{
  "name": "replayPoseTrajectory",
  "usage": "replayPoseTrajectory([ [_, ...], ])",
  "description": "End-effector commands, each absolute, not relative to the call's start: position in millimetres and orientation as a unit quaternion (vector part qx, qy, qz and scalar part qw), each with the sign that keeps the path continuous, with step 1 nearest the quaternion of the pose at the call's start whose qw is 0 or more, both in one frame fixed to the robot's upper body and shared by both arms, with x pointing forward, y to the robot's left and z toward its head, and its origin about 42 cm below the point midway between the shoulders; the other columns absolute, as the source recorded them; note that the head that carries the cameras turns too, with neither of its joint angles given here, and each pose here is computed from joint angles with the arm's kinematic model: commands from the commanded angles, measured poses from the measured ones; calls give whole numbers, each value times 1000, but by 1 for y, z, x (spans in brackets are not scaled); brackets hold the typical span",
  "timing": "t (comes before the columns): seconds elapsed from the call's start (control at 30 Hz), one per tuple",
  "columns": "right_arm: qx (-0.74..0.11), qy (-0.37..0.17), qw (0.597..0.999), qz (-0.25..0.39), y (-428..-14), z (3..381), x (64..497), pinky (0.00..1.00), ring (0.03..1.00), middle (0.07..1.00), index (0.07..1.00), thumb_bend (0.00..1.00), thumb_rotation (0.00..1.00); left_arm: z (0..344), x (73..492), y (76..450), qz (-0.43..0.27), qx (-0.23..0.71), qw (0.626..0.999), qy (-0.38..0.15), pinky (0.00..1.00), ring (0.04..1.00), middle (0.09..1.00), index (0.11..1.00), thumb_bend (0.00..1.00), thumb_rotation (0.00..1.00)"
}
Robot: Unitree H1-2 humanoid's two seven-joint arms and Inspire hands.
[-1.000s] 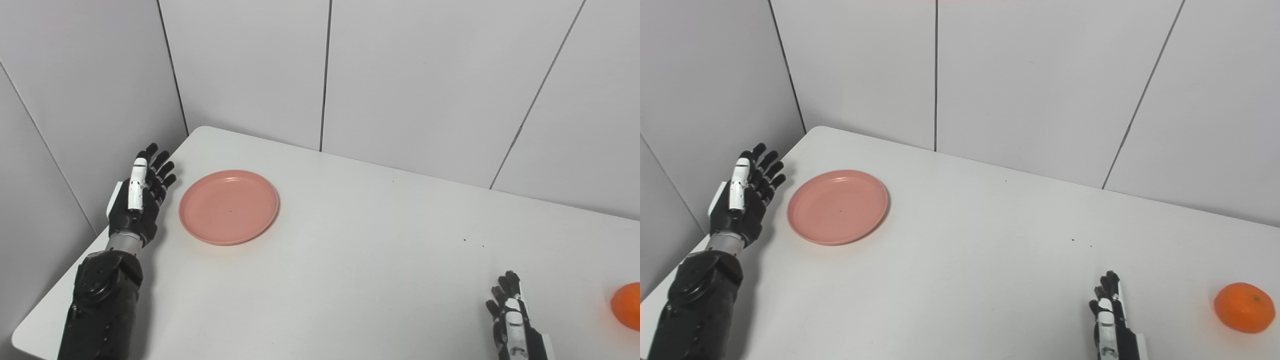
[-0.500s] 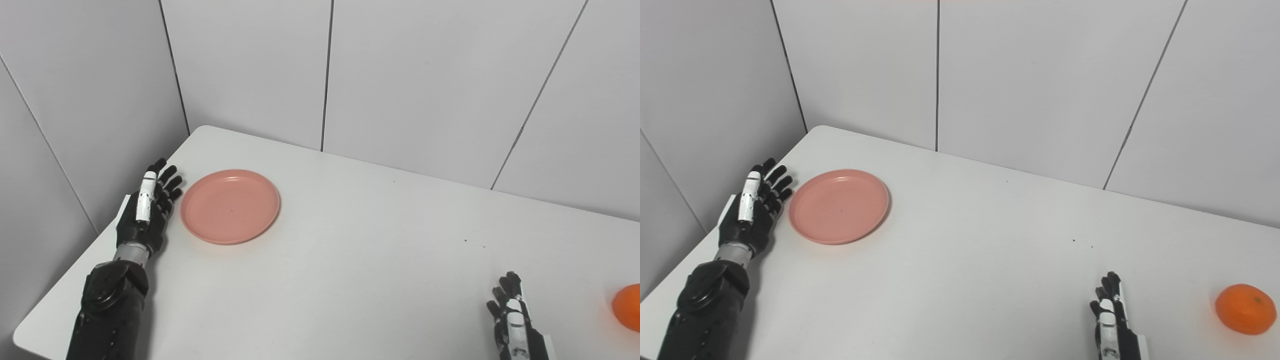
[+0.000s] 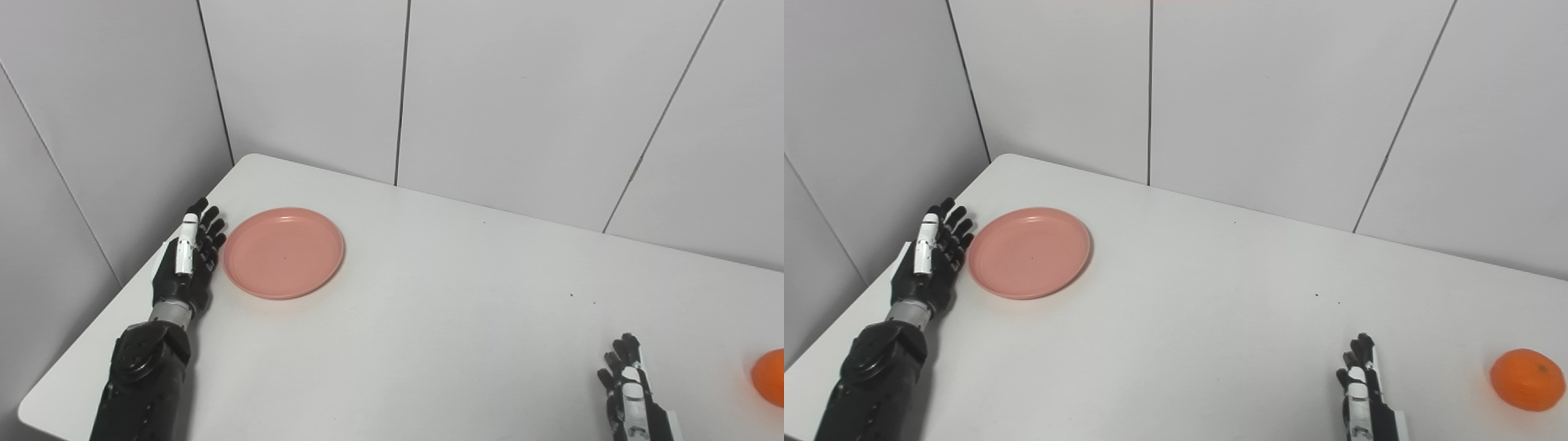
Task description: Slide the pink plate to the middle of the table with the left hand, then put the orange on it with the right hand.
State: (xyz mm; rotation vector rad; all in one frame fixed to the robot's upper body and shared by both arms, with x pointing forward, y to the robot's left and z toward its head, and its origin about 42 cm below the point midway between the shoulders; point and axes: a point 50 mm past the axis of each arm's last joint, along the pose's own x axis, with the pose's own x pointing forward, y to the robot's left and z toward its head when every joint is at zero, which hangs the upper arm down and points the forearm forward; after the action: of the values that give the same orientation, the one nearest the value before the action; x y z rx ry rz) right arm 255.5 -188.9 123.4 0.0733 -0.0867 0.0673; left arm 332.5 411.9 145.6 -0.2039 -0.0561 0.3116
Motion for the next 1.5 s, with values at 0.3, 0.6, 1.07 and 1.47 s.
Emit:
replayPoseTrajectory([
  [0.3,35,-60,997,35,-189,133,259,1000,987,993,994,142,1000,155,350,409,129,-81,988,-40,1000,983,976,964,380,1000],
  [0.6,37,-60,997,36,-189,131,259,1000,989,992,990,140,1000,151,360,394,120,-96,988,-30,970,948,947,937,391,1000],
  [1.07,33,-60,997,34,-188,131,260,1000,987,990,990,157,1000,159,372,365,83,-107,991,-16,912,907,914,901,387,1000],
  [1.47,40,-59,997,36,-187,131,260,1000,993,995,993,160,1000,167,377,330,28,-118,993,-5,877,876,880,865,368,1000],
])
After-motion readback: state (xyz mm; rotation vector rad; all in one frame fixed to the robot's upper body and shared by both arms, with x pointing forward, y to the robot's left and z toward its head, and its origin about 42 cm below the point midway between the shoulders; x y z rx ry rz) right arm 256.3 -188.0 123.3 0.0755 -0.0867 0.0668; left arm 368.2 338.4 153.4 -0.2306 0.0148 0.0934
